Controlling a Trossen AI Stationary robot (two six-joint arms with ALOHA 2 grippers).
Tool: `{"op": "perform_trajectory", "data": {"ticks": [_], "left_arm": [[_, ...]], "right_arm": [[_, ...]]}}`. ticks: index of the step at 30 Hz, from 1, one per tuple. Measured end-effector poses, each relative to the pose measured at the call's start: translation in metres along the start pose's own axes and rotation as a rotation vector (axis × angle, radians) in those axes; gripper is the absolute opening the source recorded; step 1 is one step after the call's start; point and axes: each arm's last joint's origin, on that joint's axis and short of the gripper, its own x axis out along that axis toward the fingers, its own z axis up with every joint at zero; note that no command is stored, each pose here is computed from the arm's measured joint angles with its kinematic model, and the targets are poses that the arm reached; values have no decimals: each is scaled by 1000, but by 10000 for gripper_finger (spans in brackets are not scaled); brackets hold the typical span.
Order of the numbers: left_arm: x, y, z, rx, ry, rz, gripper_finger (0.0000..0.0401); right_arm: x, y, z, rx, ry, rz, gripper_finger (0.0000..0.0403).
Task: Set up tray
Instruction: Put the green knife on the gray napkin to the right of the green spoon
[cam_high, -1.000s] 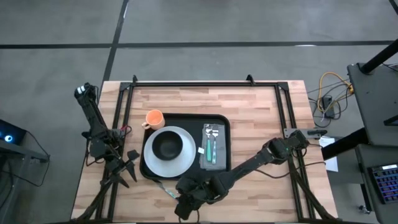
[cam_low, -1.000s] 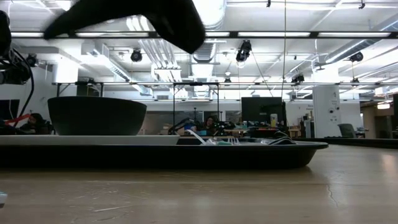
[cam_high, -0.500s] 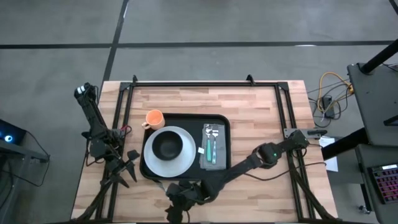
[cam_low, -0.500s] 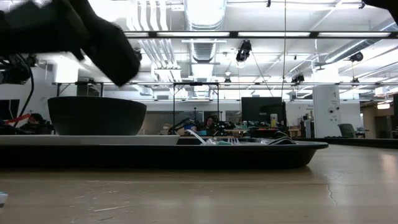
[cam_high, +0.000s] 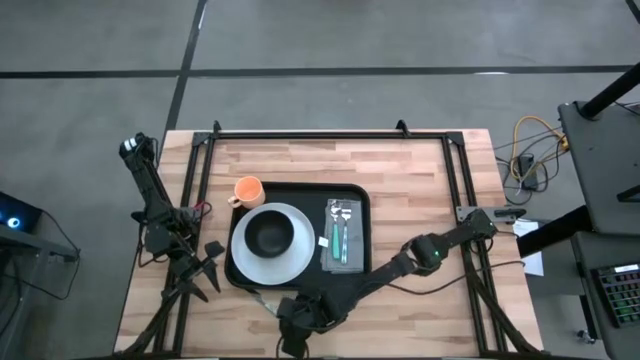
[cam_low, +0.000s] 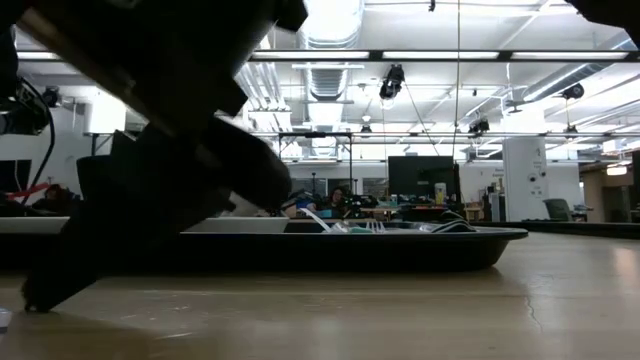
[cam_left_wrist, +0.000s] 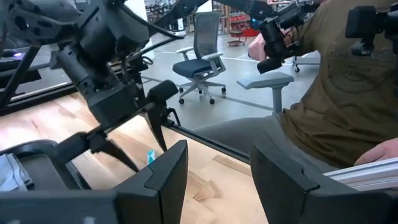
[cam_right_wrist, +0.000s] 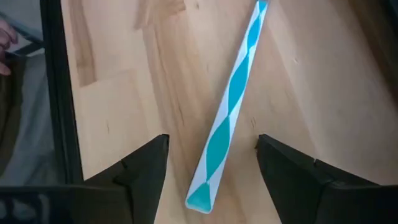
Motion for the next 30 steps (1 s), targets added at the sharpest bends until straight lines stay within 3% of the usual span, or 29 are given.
{"op": "perform_trajectory", "data": {"ticks": [11,23,30], "left_arm": [[0,0,0,0,0,0,155],[0,0,0,0,0,0,155],[0,0,0,0,0,0,155]], "right_arm": [[10,-2,-12,-75,40,-37,196],[12,-9,-18,-80,120,-75,32],[11,-5,-17,-142,133,-21,32]]}}
